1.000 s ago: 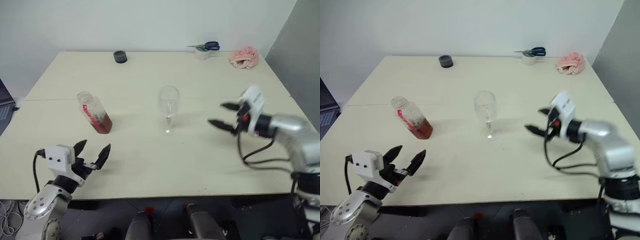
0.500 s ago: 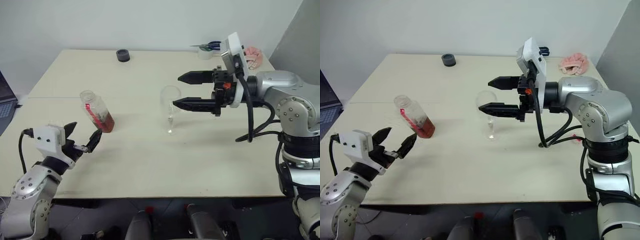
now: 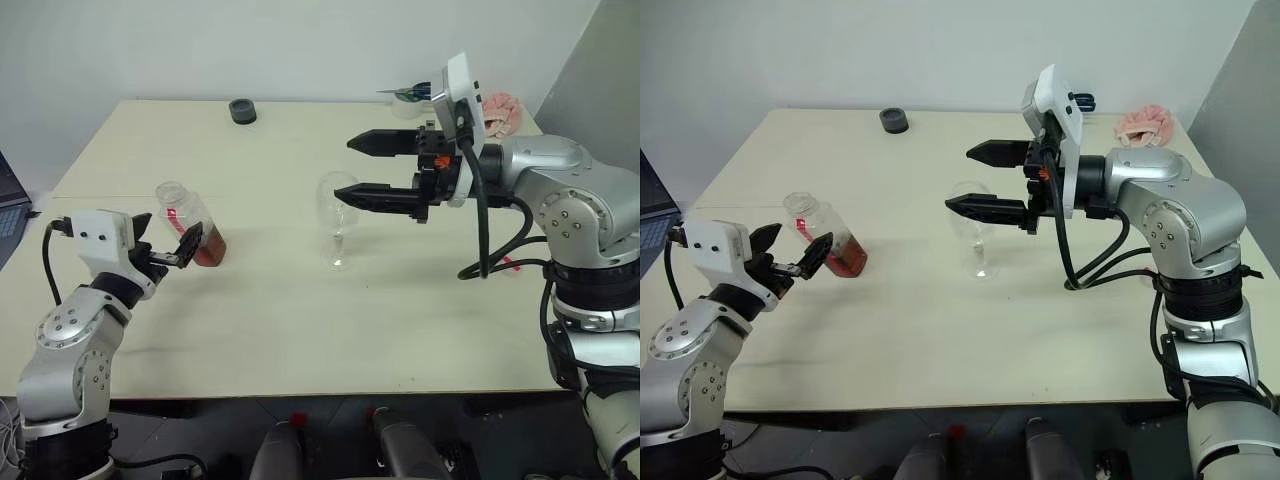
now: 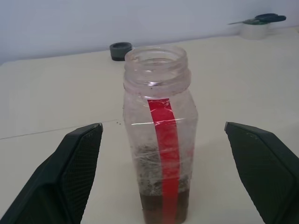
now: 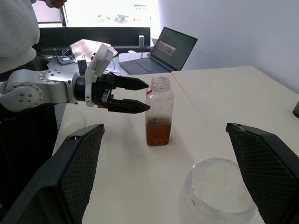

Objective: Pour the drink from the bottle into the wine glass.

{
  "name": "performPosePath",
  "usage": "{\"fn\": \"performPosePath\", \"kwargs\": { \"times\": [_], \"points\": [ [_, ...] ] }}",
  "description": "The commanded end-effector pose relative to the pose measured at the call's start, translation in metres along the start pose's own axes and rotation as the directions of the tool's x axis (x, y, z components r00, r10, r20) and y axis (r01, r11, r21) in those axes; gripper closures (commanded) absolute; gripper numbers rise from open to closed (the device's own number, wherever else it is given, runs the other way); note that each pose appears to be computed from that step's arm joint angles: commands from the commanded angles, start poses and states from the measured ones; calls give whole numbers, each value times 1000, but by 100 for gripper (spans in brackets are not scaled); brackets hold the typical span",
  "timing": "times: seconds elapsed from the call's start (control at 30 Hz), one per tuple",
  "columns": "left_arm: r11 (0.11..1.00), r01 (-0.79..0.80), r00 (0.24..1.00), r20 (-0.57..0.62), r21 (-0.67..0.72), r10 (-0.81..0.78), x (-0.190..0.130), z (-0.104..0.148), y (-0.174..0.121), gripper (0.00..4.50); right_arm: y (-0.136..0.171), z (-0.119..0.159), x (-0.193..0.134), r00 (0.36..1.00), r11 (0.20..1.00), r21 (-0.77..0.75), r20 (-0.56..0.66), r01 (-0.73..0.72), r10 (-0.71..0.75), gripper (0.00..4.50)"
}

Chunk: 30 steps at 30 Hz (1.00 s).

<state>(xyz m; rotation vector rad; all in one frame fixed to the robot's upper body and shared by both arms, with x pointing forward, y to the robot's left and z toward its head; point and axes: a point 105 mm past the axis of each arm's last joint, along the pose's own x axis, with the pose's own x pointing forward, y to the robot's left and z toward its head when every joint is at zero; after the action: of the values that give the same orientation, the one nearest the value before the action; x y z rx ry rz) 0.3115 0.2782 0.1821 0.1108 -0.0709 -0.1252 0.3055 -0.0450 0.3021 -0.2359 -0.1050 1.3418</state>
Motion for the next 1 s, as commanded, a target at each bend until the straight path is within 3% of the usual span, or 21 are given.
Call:
{"fn": "performPosePath", "kwargs": {
  "times": [0.03,0.43,0.53,0.73,0.9,1.0],
  "points": [
    [999,17,999,32,32,-18,7,8,-1,0,0,15,-2,1000,998,-64,23,16,-15,5],
    [995,89,993,71,41,-92,39,7,-4,0,-3,6,-2,999,997,-69,-12,40,-41,5],
    [993,110,991,70,49,-113,41,4,-7,64,-3,4,-3,999,997,-64,-11,46,-47,0],
    [994,101,992,69,47,-104,40,1,-7,251,-8,0,-10,996,995,-50,-16,86,-87,0],
    [986,148,984,93,72,-154,48,16,-15,266,-26,-19,-26,975,974,-48,-16,221,-222,0],
    [963,205,965,130,173,-229,69,51,-30,266,-20,-23,-46,962,960,-66,-8,272,-273,0]
  ]
}}
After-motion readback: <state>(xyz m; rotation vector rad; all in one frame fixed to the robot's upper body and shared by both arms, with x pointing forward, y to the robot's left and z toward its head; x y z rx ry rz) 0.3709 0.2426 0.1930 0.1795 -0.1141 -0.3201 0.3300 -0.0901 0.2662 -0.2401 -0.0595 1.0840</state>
